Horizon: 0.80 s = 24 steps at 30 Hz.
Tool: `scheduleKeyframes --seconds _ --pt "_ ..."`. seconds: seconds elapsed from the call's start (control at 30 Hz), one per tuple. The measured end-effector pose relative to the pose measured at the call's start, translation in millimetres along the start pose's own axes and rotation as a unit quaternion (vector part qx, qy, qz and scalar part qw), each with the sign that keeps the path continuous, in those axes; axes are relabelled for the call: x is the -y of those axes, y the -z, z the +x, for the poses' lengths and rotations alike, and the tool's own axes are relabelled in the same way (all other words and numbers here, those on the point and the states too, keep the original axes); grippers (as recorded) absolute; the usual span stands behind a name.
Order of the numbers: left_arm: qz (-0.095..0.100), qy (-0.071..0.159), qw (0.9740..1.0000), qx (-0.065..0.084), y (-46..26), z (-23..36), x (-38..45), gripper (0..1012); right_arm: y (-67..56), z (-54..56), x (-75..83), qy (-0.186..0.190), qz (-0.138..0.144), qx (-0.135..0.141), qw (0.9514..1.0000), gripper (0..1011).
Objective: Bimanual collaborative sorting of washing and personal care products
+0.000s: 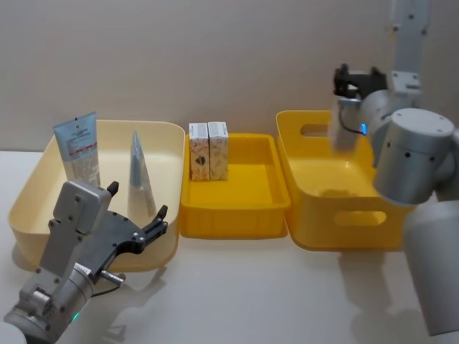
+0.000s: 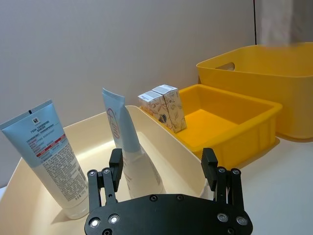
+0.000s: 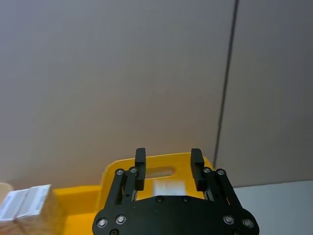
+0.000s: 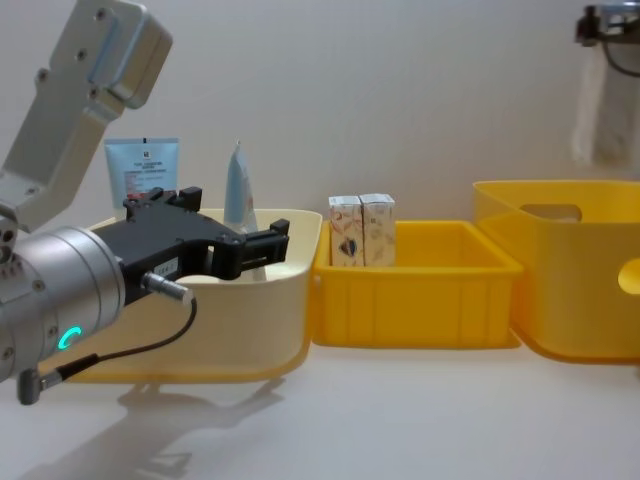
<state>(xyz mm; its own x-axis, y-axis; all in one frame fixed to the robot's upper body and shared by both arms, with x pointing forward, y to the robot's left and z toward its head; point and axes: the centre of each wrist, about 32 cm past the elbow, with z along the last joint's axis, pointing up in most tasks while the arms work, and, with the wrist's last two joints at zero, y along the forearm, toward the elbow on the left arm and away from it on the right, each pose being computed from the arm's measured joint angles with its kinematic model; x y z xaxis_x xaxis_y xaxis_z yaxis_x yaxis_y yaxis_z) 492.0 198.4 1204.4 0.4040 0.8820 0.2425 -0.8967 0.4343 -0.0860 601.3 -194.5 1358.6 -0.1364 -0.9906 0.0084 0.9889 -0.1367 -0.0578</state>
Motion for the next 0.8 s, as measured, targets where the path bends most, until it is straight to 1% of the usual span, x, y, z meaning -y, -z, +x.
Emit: scheduleKeyframes --seconds 0.03,0.07,0.17,0.2,0.23,0.3,0.37,0.4,0.47,0.5,0.53,0.6,0.7,0.8 --pt "0.0 0.0 1.0 0.0 0.0 0.0 0.0 1000 1.1 5.2 -1.8 0.013 0.0 0.001 0.9999 547" --pt "0.0 0.0 1.0 0.0 0.0 0.0 0.0 1000 1.1 5.2 -1.8 0.013 0.0 0.001 0.9999 565" --pt "0.0 0.0 1.0 0.0 0.0 0.0 0.0 1000 3.2 15.6 -6.0 0.043 0.001 0.004 0.9991 684" --pt "0.0 0.0 1.0 0.0 0.0 0.0 0.0 1000 3.8 17.8 -7.0 0.048 0.001 0.005 0.9988 702" --pt "0.0 0.0 1.0 0.0 0.0 0.0 0.0 1000 4.8 23.1 -9.2 0.06 0.0 0.005 0.9982 715" --pt "0.0 0.0 1.0 0.0 0.0 0.0 0.0 999 5.8 27.0 -10.9 0.071 0.0 0.007 0.9975 796" --pt "0.0 0.0 1.0 0.0 0.0 0.0 0.0 999 7.0 32.7 -13.2 0.084 0.0 0.009 0.9964 849" --pt "0.0 0.0 1.0 0.0 0.0 0.0 0.0 1000 7.0 32.7 -13.2 0.084 0.0 0.009 0.9964 889" --pt "0.0 0.0 1.0 0.0 0.0 0.0 0.0 1000 8.1 38.4 -15.5 0.098 0.001 0.01 0.9952 919" --pt "0.0 0.0 1.0 0.0 0.0 0.0 0.0 999 8.1 38.4 -15.5 0.098 0.001 0.01 0.9952 937" --pt "0.0 0.0 1.0 0.0 0.0 0.0 0.0 1000 8.8 40.9 -16.5 0.103 0.0 0.011 0.9946 980" --pt "0.0 0.0 1.0 0.0 0.0 0.0 0.0 1000 9.3 44.2 -17.7 0.111 0.001 0.012 0.9937 1001" --pt "0.0 0.0 1.0 0.0 -0.1 0.0 0.1 999 10.2 47.7 -19.1 0.119 0.001 0.013 0.9928 1001" --pt "-0.003 0.001 1.0 0.002 -2.4 1.3 2.0 1000 10.4 49.8 -19.8 0.124 0.0 0.014 0.9921 1001"
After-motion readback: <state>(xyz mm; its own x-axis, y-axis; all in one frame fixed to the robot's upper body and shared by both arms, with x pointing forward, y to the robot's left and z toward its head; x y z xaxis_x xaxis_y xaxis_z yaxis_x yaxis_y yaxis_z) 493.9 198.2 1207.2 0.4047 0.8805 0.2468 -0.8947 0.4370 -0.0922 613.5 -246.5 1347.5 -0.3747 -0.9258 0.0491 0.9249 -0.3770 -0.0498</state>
